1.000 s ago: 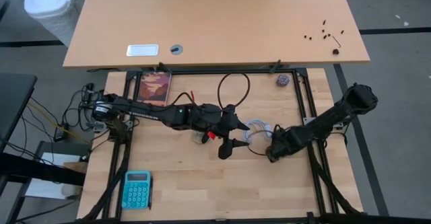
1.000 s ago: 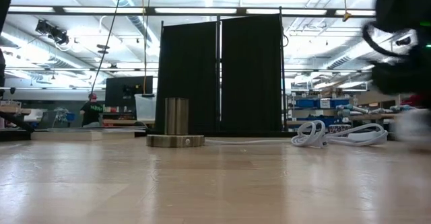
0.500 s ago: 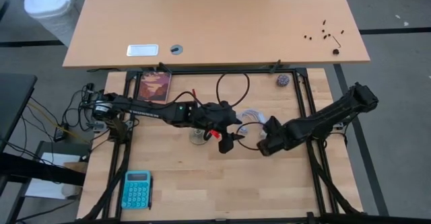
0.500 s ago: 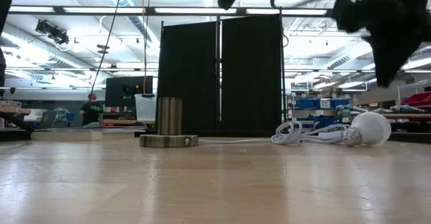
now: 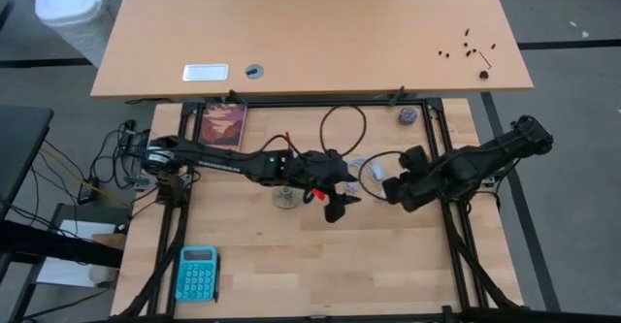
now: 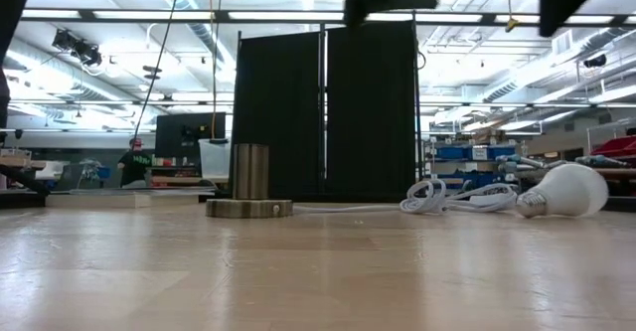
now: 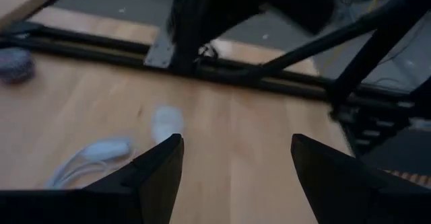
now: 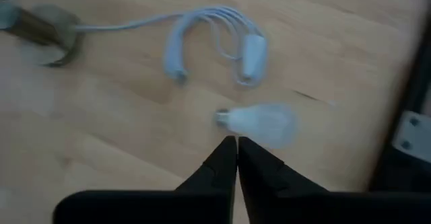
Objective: Screw lightbulb
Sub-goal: Insert the lightbulb into the desk lamp
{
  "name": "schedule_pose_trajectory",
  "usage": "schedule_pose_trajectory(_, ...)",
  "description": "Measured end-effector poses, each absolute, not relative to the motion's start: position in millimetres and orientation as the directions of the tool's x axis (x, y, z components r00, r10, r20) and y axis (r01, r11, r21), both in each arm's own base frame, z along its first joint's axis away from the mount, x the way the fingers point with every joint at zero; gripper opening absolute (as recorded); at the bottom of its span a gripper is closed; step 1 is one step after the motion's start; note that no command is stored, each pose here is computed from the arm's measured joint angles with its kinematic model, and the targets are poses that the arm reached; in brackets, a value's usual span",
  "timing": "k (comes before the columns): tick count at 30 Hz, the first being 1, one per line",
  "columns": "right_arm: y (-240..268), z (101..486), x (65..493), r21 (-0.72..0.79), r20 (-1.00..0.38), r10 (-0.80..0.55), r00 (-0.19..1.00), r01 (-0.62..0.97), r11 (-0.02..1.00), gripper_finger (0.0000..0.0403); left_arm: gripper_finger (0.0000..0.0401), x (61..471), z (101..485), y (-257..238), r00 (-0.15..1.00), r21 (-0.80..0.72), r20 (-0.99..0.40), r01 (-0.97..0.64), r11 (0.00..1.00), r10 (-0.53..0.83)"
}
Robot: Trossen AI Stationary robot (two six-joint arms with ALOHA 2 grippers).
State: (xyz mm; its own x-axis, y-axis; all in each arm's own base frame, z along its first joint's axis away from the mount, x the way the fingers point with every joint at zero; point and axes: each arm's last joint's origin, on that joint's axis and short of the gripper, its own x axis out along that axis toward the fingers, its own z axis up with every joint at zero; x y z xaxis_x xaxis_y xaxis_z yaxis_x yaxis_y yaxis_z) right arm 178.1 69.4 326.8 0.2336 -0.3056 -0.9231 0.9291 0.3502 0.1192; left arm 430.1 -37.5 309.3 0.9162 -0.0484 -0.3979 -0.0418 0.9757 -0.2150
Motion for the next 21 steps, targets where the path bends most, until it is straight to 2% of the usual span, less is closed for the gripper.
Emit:
schedule_pose_trajectory(5, 74.5, 314.3, 162.8, 0.092, -0.951, -0.243, 0.189, 0.927, 0.364, 0.007, 0.0277, 444.3, 284.6, -41.3, 0.906, -0.234, -0.417, -0.031, 0.972, -0.071)
schedule_pose_trajectory(10, 81.1, 281.2, 152.2, 0.056, -0.983, -0.153, 0.101, 0.961, 0.272, 0.0093, 0.0277, 448.3, 271.4, -45.6, 0.886, -0.23, -0.457, -0.031, 0.973, -0.08)
schedule_pose_trajectory(18, 98.3, 219.5, 156.7, 0.178, -0.984, 0.052, 0.171, 0.961, 0.211, 0.0082, 0.0267, 445.0, 264.5, -53.9, 0.853, -0.114, -0.512, 0.047, 0.992, -0.1)
schedule_pose_trajectory(21, 100.0, 201.8, 158.1, 0.219, -0.974, 0.089, 0.206, 0.961, 0.168, 0.0077, 0.0266, 445.8, 258.2, -54.9, 0.842, -0.115, -0.529, 0.054, 0.992, -0.107)
